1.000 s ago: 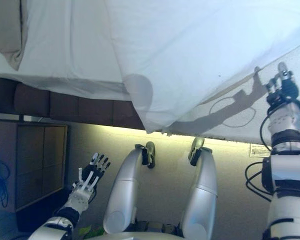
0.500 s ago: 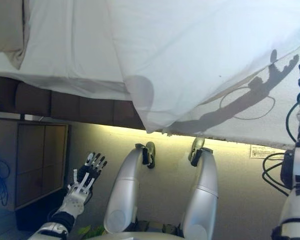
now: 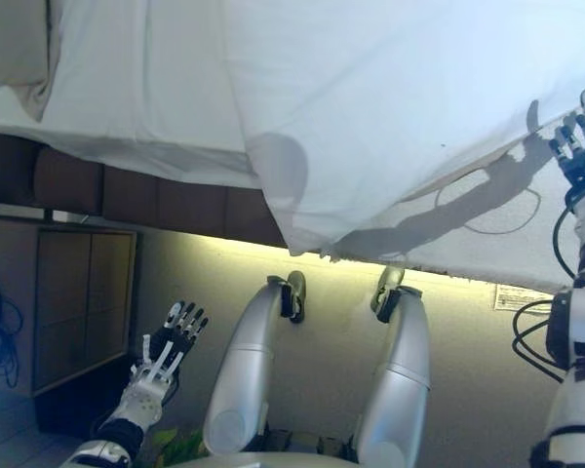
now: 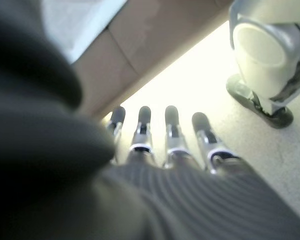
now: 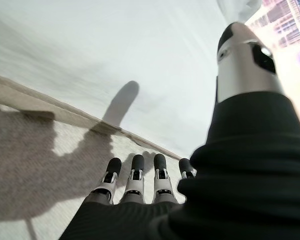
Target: Make the bed neatly
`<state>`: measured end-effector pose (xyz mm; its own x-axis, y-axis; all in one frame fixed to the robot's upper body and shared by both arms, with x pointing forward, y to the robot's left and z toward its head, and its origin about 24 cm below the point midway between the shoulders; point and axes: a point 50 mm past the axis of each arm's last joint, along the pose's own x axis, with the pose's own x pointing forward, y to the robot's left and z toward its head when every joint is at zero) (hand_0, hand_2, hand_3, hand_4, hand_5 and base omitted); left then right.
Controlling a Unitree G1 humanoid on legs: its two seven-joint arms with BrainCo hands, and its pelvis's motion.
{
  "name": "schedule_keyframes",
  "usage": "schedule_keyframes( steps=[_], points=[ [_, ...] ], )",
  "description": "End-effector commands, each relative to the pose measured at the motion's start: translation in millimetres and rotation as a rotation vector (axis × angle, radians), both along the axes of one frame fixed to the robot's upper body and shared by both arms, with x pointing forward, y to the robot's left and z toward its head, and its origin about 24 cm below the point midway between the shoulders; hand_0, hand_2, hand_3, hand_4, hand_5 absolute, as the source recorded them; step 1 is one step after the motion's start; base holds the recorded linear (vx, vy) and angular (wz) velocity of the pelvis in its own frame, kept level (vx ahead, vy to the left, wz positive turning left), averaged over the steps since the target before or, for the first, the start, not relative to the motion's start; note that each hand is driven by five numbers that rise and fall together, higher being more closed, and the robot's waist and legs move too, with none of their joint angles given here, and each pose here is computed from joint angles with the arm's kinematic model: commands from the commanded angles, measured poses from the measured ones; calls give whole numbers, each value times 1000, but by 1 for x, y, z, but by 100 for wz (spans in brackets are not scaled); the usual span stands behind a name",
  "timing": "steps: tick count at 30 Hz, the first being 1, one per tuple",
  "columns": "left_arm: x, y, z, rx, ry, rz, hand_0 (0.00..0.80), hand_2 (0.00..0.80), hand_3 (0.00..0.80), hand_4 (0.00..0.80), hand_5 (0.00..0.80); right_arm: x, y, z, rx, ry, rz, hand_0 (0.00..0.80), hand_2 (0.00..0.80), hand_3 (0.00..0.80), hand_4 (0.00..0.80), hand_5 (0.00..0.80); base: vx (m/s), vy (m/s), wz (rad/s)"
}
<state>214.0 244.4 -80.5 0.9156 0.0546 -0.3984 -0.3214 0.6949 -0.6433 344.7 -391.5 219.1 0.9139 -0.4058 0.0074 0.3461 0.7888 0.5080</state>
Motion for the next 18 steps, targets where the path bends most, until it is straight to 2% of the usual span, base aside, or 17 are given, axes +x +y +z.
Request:
schedule_keyframes(
  steps=[1, 18],
  points=[
    [-22, 16, -4, 38, 6, 31, 0, 0, 0, 0, 0, -1, -2, 20, -77, -38, 12, 0, 0, 0, 0, 0, 25, 12, 8],
    [-28, 18, 1, 29, -40, 16, 0, 0, 0, 0, 0, 16, 26, 61, -145, -148, 154, 0, 0, 0, 0, 0, 18, -2, 4]
  ],
)
